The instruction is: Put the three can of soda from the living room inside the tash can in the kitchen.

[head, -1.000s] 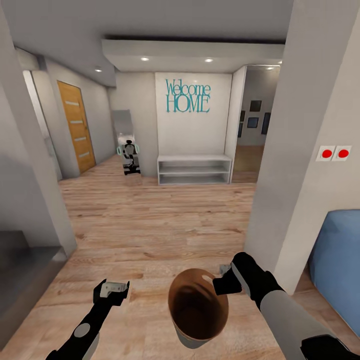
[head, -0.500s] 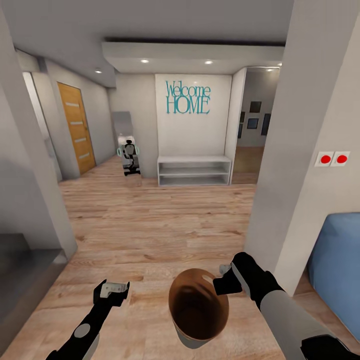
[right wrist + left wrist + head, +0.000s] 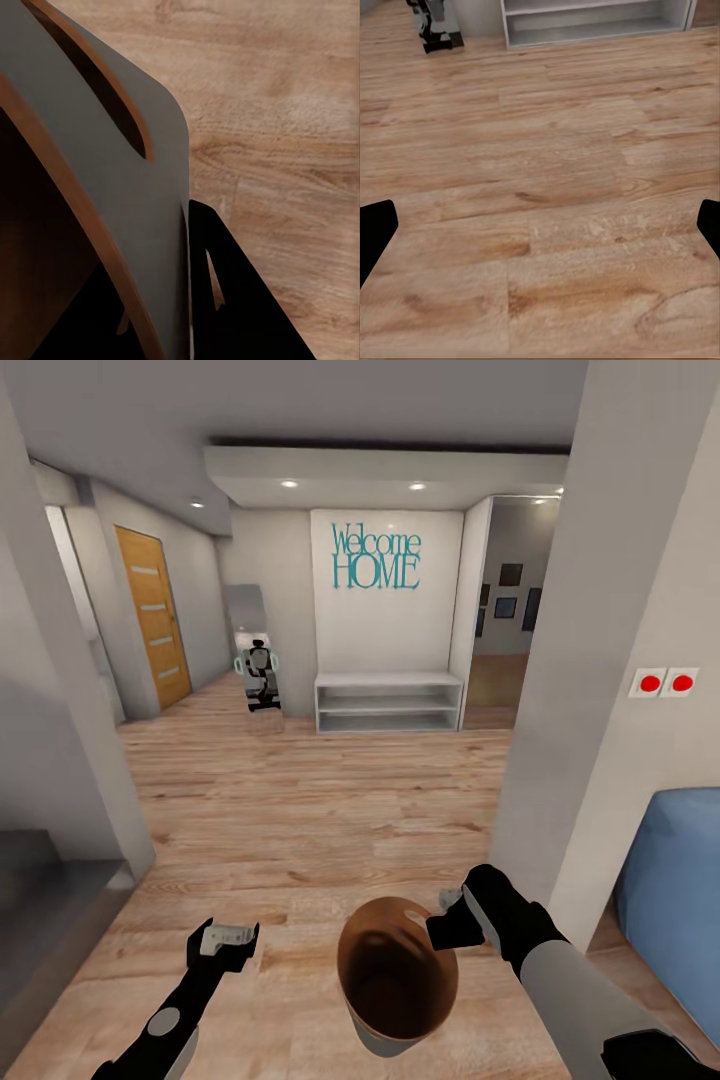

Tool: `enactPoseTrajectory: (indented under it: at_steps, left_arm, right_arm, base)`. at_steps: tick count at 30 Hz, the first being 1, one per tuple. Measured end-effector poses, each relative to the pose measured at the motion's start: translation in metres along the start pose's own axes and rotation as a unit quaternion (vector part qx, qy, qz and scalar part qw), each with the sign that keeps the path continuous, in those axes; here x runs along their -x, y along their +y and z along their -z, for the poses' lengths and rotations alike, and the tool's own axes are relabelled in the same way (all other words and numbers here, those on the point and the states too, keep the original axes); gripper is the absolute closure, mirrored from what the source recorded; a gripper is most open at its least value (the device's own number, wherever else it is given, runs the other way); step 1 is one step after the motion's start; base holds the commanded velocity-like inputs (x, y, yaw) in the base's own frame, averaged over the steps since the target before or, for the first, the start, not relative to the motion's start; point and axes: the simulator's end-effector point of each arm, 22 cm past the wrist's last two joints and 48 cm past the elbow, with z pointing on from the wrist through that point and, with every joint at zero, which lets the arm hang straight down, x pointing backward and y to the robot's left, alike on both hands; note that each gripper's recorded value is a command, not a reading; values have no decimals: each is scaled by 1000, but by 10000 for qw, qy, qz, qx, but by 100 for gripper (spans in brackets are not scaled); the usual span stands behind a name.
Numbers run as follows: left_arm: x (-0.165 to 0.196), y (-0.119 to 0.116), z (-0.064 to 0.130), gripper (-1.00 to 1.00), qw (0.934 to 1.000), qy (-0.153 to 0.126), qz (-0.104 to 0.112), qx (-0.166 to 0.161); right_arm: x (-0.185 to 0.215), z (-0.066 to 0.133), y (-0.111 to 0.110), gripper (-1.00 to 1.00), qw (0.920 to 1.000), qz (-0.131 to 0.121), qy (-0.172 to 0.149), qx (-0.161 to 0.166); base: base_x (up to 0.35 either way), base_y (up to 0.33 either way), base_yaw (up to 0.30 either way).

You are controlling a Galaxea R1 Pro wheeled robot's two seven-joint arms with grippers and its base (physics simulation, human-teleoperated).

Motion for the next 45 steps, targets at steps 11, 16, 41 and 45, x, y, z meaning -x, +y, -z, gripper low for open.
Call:
enactPoseTrajectory:
  at_steps: [11,16,41,45]
  left_arm:
    - [-1,3,0,-100,10000,21,-32,-1]
    - [-1,4,1,-100,10000,16,-36,3]
    - [-32,6,9,-100,9993,379,-36,20]
    - [-49,8,13,-100,9980,629,-31,30]
  right_arm:
    - [0,0,-2,100,10000,-27,-1,-6]
    - [0,1,-3,100,10000,-22,-6,-28]
    - [-12,-5,-14,100,9999,-63,83,-121]
    - [-26,-9,-24,100,9996,-181,175,-119]
  base:
    - [-174,0,0]
    - [-316,0,0]
    - [-323,0,0]
    - [-275,0,0]
